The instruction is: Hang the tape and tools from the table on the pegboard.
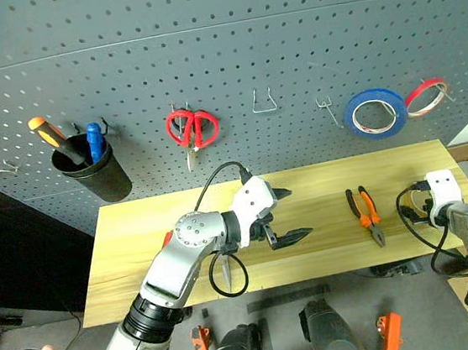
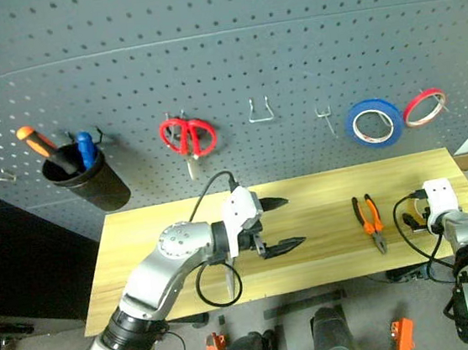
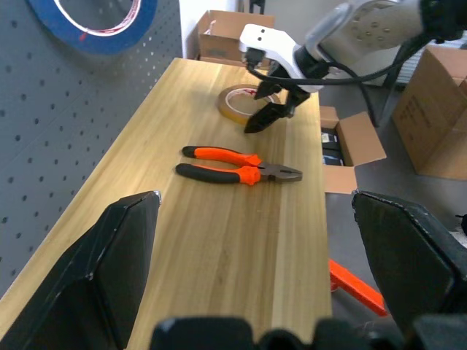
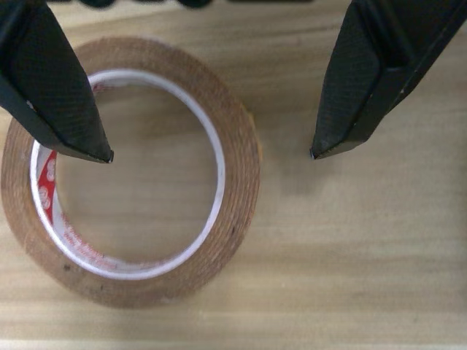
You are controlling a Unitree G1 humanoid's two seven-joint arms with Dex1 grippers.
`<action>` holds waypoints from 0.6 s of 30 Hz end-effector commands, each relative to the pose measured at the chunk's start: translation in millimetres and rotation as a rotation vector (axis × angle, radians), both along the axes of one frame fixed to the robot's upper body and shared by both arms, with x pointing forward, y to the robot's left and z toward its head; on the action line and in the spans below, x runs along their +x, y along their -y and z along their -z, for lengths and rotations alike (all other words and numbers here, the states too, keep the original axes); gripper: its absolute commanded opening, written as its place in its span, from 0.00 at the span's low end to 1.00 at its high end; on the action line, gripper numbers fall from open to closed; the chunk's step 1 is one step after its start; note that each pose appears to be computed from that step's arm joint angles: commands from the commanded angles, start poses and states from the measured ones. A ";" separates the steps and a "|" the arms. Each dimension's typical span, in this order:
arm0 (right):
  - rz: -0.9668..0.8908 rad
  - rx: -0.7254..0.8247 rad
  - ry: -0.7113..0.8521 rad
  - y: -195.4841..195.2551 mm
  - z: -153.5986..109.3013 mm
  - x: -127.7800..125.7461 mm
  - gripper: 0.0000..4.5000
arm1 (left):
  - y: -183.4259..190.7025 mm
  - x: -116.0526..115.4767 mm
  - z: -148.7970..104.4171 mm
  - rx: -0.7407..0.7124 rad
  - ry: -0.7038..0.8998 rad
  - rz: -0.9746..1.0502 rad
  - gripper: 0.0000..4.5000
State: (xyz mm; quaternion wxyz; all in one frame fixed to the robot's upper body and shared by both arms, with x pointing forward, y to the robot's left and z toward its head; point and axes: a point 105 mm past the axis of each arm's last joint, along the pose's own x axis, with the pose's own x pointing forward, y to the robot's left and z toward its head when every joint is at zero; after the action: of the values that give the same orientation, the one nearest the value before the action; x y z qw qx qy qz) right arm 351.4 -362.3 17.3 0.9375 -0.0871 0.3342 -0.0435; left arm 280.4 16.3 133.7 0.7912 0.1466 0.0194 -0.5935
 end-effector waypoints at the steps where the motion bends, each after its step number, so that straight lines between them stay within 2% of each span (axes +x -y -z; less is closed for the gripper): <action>1: 0.005 0.013 -0.025 6.9 -0.6 -3.7 1.00 | 0.3 -9.0 -7.3 0.007 0.041 0.032 1.00; 4: -0.004 0.085 -0.053 2.1 2.7 -5.6 0.87 | -2.1 -8.7 -8.4 0.009 0.042 0.025 1.00; 11: -0.055 0.208 -0.129 -15.4 16.0 -12.4 0.32 | -10.9 -8.1 -10.5 0.024 0.052 0.013 1.00; 15: -0.079 0.192 -0.112 -22.9 16.3 -6.5 0.03 | -14.1 -7.1 -10.9 0.030 0.055 0.003 1.00; 18: -0.103 0.140 -0.086 -23.8 12.7 -1.4 0.02 | -13.8 -6.6 -11.3 0.026 0.060 -0.001 1.00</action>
State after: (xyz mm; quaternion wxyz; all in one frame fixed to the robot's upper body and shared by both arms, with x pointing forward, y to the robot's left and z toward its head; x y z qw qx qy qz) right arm 353.3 -341.7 12.8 0.9305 -0.0306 0.3639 0.0283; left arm 279.9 33.5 131.3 0.7939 0.1746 0.0355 -0.5814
